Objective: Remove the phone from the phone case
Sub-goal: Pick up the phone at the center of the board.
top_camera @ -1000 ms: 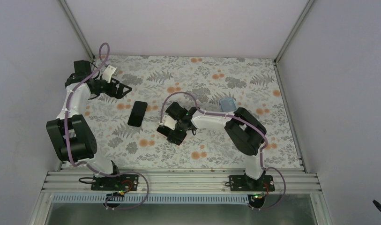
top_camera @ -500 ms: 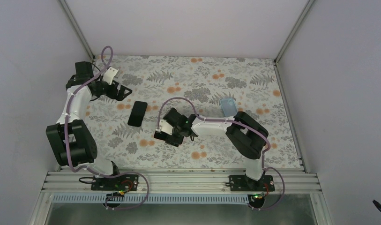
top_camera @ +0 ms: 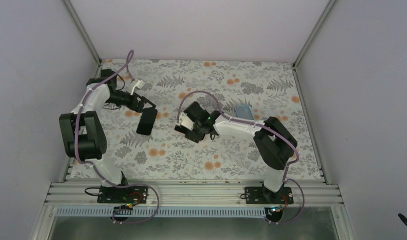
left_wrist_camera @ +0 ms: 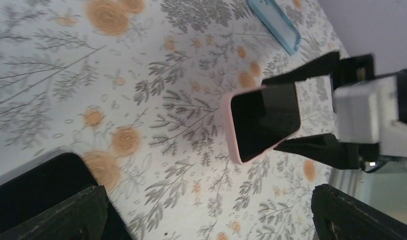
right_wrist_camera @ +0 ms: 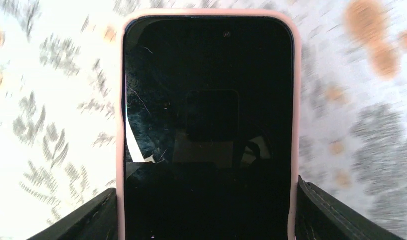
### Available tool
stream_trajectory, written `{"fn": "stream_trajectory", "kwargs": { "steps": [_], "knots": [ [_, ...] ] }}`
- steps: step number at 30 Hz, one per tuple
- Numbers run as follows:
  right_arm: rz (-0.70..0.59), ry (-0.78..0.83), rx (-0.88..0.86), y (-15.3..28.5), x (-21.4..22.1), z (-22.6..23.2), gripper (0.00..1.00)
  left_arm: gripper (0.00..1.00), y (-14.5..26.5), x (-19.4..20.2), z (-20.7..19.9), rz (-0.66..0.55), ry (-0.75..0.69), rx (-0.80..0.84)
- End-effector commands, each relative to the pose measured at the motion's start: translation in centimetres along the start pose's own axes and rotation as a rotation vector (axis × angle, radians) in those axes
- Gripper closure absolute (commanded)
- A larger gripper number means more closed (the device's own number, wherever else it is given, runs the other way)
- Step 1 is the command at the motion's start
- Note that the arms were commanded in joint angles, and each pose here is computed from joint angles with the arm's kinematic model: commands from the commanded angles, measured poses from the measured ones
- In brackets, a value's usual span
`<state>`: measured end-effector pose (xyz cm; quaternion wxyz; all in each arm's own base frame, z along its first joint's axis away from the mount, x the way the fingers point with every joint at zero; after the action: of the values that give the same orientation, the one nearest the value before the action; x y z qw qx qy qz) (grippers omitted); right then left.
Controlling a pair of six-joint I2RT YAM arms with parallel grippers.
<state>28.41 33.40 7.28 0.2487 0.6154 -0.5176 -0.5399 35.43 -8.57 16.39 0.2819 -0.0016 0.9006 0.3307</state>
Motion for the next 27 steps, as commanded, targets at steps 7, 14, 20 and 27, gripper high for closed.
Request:
{"fn": "stream_trajectory", "kwargs": {
  "steps": [7,14,20,27],
  "knots": [
    [-0.235,-0.002,0.192,5.5,-9.2,-6.5,0.40,0.00,-2.4,-3.3,-3.0,0.069,0.070,0.203],
    [-0.297,-0.019,0.218,5.6,-11.9,-7.9,0.40,0.00,-2.5,-4.3,-4.0,0.073,0.067,0.240],
    [-0.329,-0.015,0.241,5.5,-13.4,-8.7,0.41,0.26,-2.8,-4.5,-5.2,0.077,0.073,0.302],
    [-0.363,-0.025,0.265,6.8,-14.5,-9.5,0.42,0.36,-3.4,-3.9,-4.5,0.108,0.089,0.278]
  ]
}}
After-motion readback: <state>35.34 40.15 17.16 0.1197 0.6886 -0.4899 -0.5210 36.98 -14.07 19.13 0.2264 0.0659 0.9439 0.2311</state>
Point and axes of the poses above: each gripper's point midway between its finger pads, its own y axis back along the fingers, its own z axis along the line the jaws close on, x = y × z, the point moved 1 cm from there along y, back along the fingers, and after that the axes turned 7 degrees about y, right-handed, at the moved point
